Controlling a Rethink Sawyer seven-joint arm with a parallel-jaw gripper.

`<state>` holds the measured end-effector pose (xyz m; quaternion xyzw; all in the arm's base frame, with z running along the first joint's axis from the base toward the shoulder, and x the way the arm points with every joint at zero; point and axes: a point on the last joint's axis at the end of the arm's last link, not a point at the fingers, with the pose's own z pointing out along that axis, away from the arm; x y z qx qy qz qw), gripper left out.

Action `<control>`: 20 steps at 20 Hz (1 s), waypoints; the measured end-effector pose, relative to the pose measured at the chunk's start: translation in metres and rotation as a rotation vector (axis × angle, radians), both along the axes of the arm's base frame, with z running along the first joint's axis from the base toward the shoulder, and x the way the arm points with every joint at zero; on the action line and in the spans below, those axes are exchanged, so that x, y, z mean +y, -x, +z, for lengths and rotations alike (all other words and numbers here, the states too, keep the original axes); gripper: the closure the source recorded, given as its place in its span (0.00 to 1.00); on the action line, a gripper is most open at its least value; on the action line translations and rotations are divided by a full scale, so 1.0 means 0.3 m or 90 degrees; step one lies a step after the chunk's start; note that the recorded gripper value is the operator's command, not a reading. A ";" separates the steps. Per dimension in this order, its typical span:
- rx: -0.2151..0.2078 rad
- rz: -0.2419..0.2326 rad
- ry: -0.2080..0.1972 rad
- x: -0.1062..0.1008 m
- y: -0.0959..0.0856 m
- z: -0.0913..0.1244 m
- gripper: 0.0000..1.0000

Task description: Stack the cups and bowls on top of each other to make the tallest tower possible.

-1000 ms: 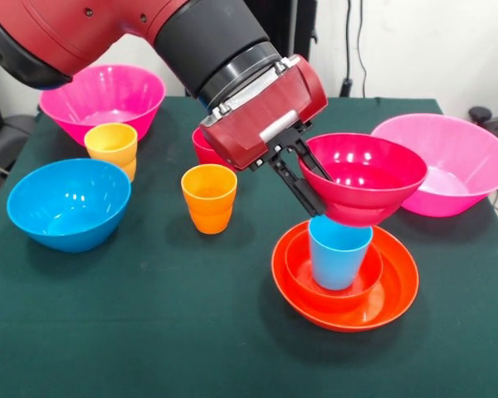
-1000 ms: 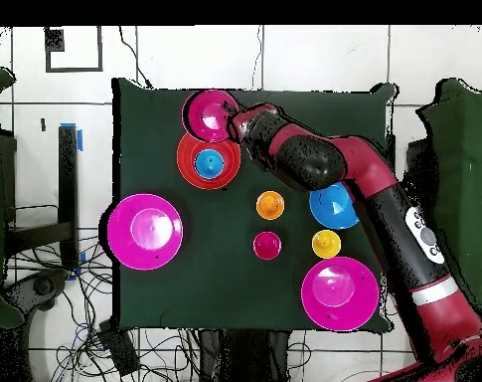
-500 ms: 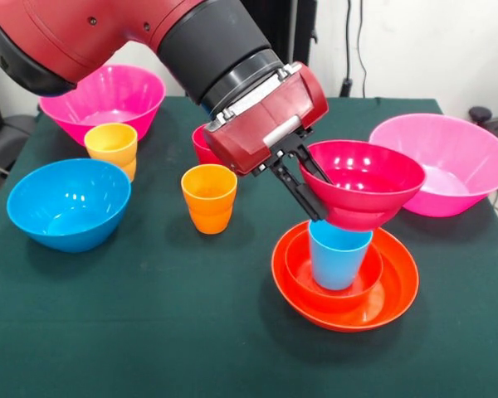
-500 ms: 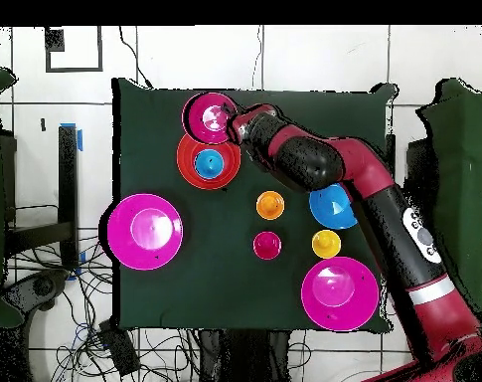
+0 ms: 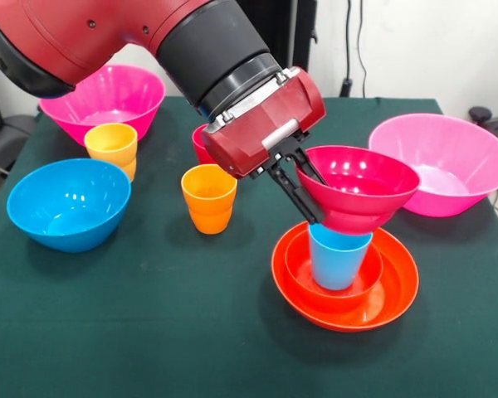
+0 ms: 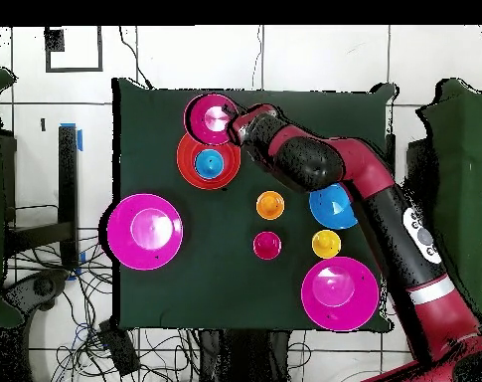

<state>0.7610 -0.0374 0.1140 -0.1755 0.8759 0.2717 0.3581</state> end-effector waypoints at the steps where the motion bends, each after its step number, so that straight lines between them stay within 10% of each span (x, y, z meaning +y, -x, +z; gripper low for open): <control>1: 0.000 0.002 0.002 -0.001 0.001 -0.001 1.00; 20: 0.001 0.009 0.023 -0.032 -0.009 -0.018 1.00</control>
